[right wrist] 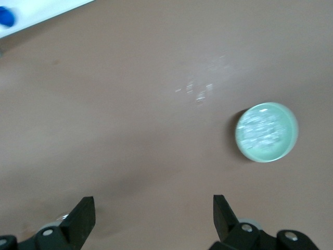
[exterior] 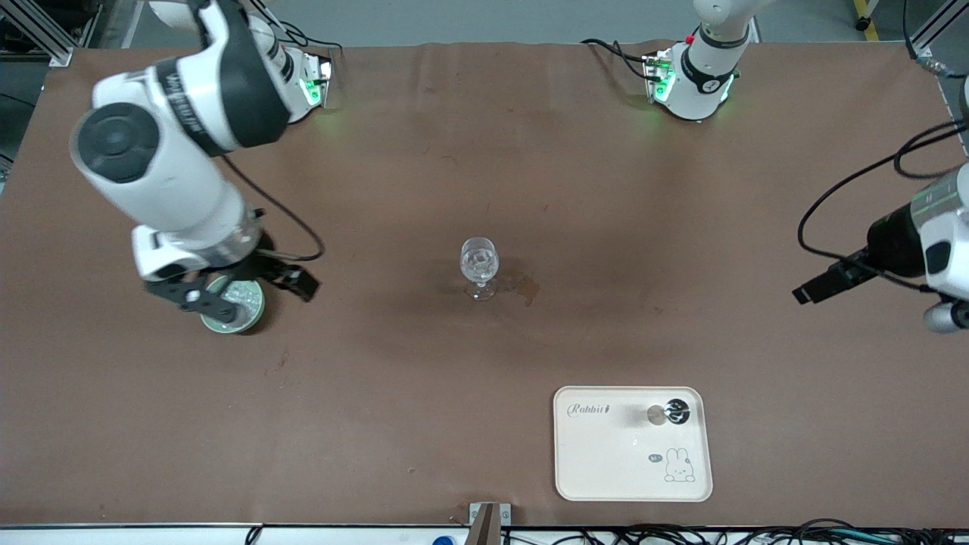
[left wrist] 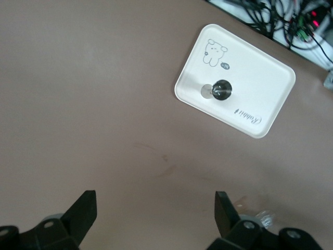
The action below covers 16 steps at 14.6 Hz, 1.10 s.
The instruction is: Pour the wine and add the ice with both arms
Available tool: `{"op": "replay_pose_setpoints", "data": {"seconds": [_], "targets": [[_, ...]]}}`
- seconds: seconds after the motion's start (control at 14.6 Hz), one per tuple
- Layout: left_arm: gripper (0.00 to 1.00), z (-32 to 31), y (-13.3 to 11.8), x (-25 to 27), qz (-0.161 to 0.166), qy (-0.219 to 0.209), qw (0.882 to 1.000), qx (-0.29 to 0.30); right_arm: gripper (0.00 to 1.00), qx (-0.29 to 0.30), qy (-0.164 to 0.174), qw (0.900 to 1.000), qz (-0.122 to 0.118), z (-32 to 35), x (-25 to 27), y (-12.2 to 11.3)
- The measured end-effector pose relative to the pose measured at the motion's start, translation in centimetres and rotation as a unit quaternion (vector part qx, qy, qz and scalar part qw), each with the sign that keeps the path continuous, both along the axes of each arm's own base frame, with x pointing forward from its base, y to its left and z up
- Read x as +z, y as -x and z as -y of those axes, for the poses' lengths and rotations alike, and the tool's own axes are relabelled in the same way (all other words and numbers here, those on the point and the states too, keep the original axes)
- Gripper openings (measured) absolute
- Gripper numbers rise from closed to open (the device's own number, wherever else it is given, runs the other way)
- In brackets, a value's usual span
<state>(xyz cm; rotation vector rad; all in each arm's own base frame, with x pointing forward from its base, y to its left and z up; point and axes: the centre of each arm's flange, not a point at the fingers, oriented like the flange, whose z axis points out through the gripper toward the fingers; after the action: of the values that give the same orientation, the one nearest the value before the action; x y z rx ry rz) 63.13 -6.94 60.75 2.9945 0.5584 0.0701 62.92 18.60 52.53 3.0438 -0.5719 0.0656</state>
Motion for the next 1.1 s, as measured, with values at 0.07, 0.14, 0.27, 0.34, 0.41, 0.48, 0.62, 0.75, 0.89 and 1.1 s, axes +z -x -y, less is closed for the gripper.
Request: {"op": "replay_pose_setpoints", "data": {"seconds": [0.07,0.14,0.27,0.34,0.41,0.48,0.62,0.75,0.89,1.1], "targets": [[1.0,0.3,0.7,1.1,0.01,-0.01,0.999,-0.031,1.0,0.001,0.007,1.0,-0.006,2.2,-0.4,0.0],[1.0,0.7,1.2,2.0,0.017,-0.02,0.998,-0.058,1.0,0.003,0.011,1.0,-0.012,4.3,-0.7,0.0],[1.0,0.5,2.3,3.0,0.015,-0.053,0.994,-0.096,0.99,0.014,0.012,1.0,-0.022,8.4,-0.8,0.4],[1.0,0.3,2.9,3.3,0.007,-0.063,0.991,-0.117,0.99,0.019,0.012,0.999,-0.024,10.1,-0.7,0.7],[1.0,0.1,3.5,3.7,-0.001,-0.06,0.989,-0.134,0.98,0.024,0.011,0.999,-0.027,11.5,-0.5,1.1],[1.0,0.0,4.3,4.0,-0.008,-0.052,0.988,-0.143,0.98,0.029,0.01,0.999,-0.028,12.6,-0.2,1.6],[1.0,-0.4,6.1,4.6,-0.018,-0.048,0.988,-0.146,0.98,0.044,0.009,0.999,-0.028,14.3,0.4,2.6],[1.0,-0.4,8.1,5.1,-0.02,-0.05,0.987,-0.152,0.98,0.064,0.008,0.997,-0.029,16.0,1.2,3.4],[1.0,-0.3,10.1,5.4,-0.022,-0.053,0.986,-0.158,0.98,0.082,0.007,0.996,-0.031,17.9,2.1,4.0],[1.0,-0.3,12.3,5.5,-0.021,-0.057,0.982,-0.178,0.98,0.116,0.006,0.993,-0.032,20.4,3.4,4.8]]}}
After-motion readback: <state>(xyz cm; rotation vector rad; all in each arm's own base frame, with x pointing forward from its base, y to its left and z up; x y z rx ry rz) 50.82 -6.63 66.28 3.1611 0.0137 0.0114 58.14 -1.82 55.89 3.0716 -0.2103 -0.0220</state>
